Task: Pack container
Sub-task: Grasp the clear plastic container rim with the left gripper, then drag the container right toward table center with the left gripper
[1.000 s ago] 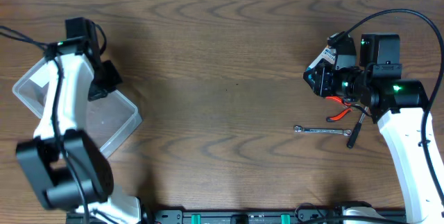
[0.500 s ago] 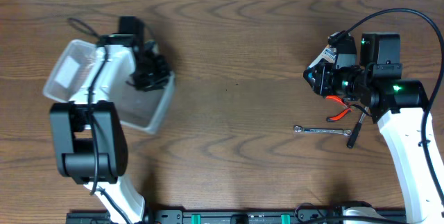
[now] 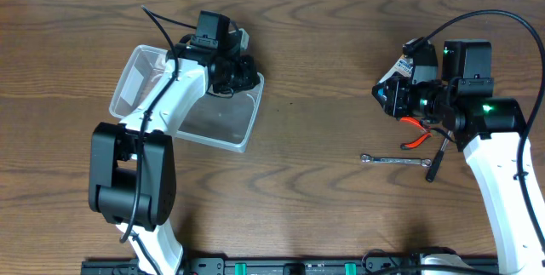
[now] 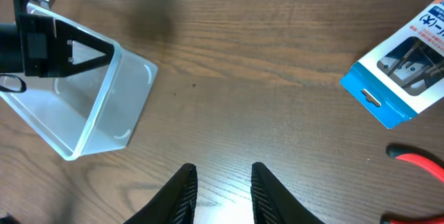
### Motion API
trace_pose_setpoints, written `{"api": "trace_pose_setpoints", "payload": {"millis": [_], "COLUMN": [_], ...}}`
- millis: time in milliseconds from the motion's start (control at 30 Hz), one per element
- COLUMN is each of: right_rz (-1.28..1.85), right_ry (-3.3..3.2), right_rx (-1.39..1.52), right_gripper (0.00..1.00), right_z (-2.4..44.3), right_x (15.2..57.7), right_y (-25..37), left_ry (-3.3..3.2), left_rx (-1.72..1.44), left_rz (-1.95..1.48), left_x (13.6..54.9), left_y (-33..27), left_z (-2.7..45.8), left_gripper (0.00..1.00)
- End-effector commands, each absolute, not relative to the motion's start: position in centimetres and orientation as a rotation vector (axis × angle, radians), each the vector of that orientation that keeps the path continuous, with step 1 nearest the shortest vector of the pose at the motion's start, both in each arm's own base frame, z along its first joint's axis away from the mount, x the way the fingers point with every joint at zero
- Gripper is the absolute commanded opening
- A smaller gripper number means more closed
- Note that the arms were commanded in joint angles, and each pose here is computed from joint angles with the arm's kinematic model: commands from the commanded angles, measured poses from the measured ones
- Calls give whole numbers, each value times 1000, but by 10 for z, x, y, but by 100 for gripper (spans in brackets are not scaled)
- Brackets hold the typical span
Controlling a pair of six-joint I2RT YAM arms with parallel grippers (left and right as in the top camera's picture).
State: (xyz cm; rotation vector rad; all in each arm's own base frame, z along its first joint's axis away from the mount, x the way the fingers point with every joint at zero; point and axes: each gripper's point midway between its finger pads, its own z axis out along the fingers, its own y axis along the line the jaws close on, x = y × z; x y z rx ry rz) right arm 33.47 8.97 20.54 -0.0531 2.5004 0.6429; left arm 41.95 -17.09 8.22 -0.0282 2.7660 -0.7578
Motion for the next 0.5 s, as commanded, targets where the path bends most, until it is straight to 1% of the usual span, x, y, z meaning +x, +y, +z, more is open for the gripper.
{"api": "trace_pose_setpoints", "payload": {"millis": [0,100,167,333,400,467], "right_rz": [636,601,595,593,593,594], "right_ry": [2482,2488,2493,2495,2496,2502], "right_rx": [-84,-72,-68,-67,-67,-65], "right_gripper": [29,29,29,29,29,29], "right_z": [214,212,212,211,211,210], "right_x": [336,337,337,336,336,335], "right_y": [94,89,88,88,88,88], "left_ry": [2691,2657,2607,2428,2394,2392], "left_rx": [61,22,-29,-285,-377,-474], "left_rz": [-741,-548,-329,238,365,408], "left_x": [428,429,430,419,412,405], "left_y": [-163,-127,-88,33,73,106], "left_z": [114,140,163,223,231,228], "left_gripper": [17,17,17,17,17,17]}}
